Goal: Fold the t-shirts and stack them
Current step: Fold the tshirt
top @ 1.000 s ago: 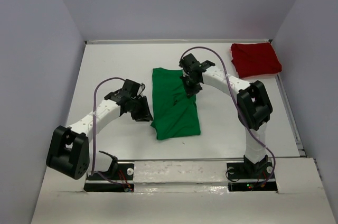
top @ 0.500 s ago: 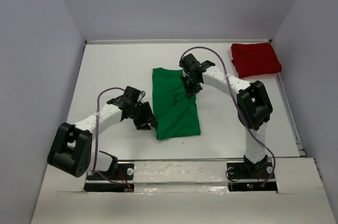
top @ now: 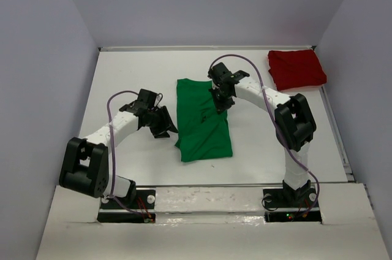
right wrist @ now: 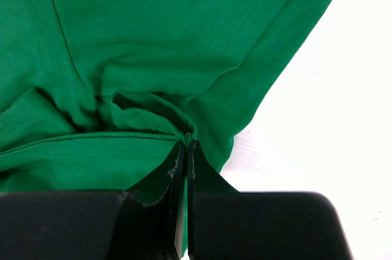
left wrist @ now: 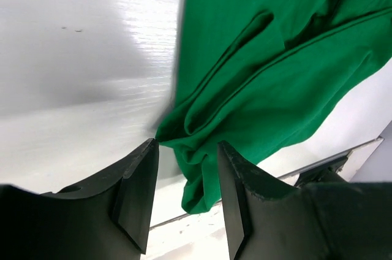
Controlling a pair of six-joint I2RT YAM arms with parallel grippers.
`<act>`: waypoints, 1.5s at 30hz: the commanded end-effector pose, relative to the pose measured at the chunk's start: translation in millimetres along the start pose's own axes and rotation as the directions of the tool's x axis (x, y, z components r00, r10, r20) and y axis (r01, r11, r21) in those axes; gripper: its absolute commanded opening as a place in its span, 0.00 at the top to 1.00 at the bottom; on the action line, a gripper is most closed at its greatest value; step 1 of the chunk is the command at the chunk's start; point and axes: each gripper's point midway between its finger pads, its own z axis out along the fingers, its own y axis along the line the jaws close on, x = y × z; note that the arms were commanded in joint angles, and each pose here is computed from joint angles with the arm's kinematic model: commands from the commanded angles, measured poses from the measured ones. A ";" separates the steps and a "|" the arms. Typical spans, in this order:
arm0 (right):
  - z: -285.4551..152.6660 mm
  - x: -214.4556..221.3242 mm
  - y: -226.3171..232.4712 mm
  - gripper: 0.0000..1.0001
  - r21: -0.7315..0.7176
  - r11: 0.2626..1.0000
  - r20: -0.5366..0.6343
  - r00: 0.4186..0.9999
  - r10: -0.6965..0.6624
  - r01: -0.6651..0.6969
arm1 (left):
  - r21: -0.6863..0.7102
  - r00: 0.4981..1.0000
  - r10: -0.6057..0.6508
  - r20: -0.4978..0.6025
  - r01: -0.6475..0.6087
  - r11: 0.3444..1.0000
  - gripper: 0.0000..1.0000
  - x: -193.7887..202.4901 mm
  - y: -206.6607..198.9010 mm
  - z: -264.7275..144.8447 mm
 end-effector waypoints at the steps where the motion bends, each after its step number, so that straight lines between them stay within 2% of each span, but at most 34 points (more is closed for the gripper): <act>1: -14.5 -9.3 1.3 1.00 -0.006 1.000 0.051 0.999 -0.005 0.005 | -0.014 0.999 0.023 0.027 -0.023 1.000 0.49 -4.6 1.7 -12.5; 3: -13.4 -9.3 2.5 1.00 -0.011 1.000 0.047 0.999 -0.004 0.004 | -0.031 1.000 0.011 0.017 -0.011 0.999 0.49 -2.9 9.4 -8.5; 8: -13.6 -8.0 1.1 1.00 -0.005 1.000 0.048 0.999 -0.004 0.004 | 0.037 0.998 -0.021 -0.057 0.023 0.999 0.49 10.8 7.3 5.6; 21: -12.3 -4.6 -0.3 1.00 -0.001 1.000 0.045 0.999 -0.002 0.002 | 0.013 0.995 -0.008 -0.095 0.009 1.000 0.50 12.6 17.0 23.1; 34: -10.9 -5.9 2.0 1.00 -0.011 1.000 0.040 0.999 -0.004 0.004 | 0.110 0.995 0.027 -0.101 -0.016 0.994 0.50 15.2 -13.3 22.0; 43: -11.3 -5.9 1.5 1.00 -0.008 1.000 0.039 0.999 -0.001 0.001 | 0.113 0.985 0.052 -0.162 -0.034 0.993 0.51 42.5 -17.7 32.6; 45: -12.1 -6.4 1.1 1.00 -0.006 1.000 0.043 0.999 0.001 0.000 | 0.114 0.983 0.052 -0.176 -0.033 0.993 0.54 46.3 -17.7 35.2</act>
